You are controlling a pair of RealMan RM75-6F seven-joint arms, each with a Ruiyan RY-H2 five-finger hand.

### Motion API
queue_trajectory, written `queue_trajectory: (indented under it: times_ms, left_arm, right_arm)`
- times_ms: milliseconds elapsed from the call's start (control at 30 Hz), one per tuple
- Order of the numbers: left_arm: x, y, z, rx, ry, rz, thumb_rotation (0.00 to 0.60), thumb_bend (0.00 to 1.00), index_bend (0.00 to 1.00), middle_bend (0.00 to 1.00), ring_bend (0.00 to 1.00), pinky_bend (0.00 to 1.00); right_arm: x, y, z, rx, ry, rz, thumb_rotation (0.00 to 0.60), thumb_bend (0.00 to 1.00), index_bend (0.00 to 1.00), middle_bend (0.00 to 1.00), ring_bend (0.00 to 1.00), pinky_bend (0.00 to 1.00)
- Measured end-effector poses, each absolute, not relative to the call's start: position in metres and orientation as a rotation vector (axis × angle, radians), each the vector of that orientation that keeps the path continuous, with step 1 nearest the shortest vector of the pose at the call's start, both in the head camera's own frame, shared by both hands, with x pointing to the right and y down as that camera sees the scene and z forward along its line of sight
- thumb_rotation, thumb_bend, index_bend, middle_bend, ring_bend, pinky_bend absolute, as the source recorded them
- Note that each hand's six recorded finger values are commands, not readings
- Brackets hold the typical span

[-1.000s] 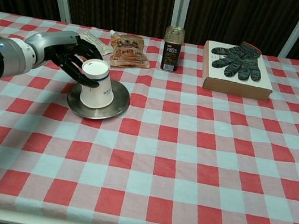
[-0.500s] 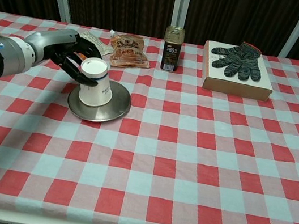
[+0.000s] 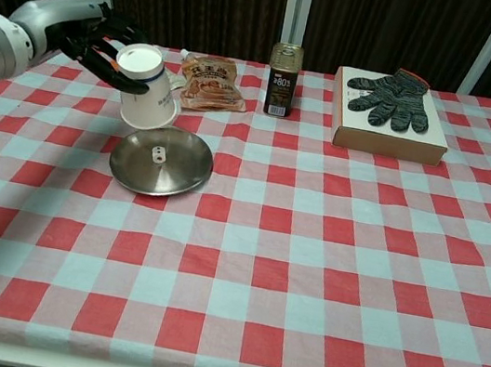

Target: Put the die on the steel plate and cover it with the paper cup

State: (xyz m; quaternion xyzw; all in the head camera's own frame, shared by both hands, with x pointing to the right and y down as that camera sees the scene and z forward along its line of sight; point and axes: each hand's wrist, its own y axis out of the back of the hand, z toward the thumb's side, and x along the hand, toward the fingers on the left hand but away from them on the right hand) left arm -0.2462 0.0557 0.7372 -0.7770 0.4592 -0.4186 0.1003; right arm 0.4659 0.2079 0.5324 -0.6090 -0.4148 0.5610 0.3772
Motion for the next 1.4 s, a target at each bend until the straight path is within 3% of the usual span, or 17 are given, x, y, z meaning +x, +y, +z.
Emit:
queue_trajectory:
  times_ms: [167,300,433,667,833,1100,1400]
  left_arm:
    - [-0.274,0.039,0.753,-2.202,1.436,-1.347,0.600,0.23,0.47,0.27,0.13,0.18]
    - [-0.283,0.036,0.766,-2.120,1.435,-1.408,0.600,0.22,0.25,0.17,0.10,0.13]
    - [-0.285,0.035,0.766,-2.054,1.411,-1.402,0.600,0.21,0.18,0.14,0.08,0.12]
    - [-0.308,0.035,0.739,-1.901,1.347,-1.353,0.600,0.19,0.16,0.12,0.07,0.10]
    - [-0.357,0.046,0.697,-1.742,1.346,-1.318,0.600,0.19,0.16,0.12,0.07,0.10]
    - [-0.449,0.106,0.645,-1.477,1.200,-1.464,0.600,0.18,0.17,0.12,0.07,0.09]
    - [-0.462,0.188,0.612,-1.489,1.122,-1.526,0.600,0.18,0.21,0.14,0.07,0.08]
  right_arm:
    - [0.466,0.210,0.534,-1.561,-1.062,1.440,0.600,0.22,0.03,0.19,0.00,0.10]
    - [0.466,0.210,0.535,-1.564,-1.062,1.439,0.600,0.22,0.03,0.19,0.00,0.10]
    - [0.466,0.209,0.533,-1.558,-1.063,1.437,0.600,0.22,0.03,0.19,0.00,0.10]
    - [0.470,0.207,0.533,-1.557,-1.071,1.439,0.600,0.22,0.03,0.19,0.00,0.10]
    - [0.473,0.206,0.533,-1.546,-1.067,1.440,0.600,0.22,0.03,0.17,0.00,0.10]
    - [0.473,0.206,0.535,-1.509,-1.042,1.450,0.600,0.22,0.03,0.10,0.00,0.07]
    - [0.464,0.212,0.540,-1.552,-1.053,1.415,0.600,0.22,0.03,0.08,0.00,0.06]
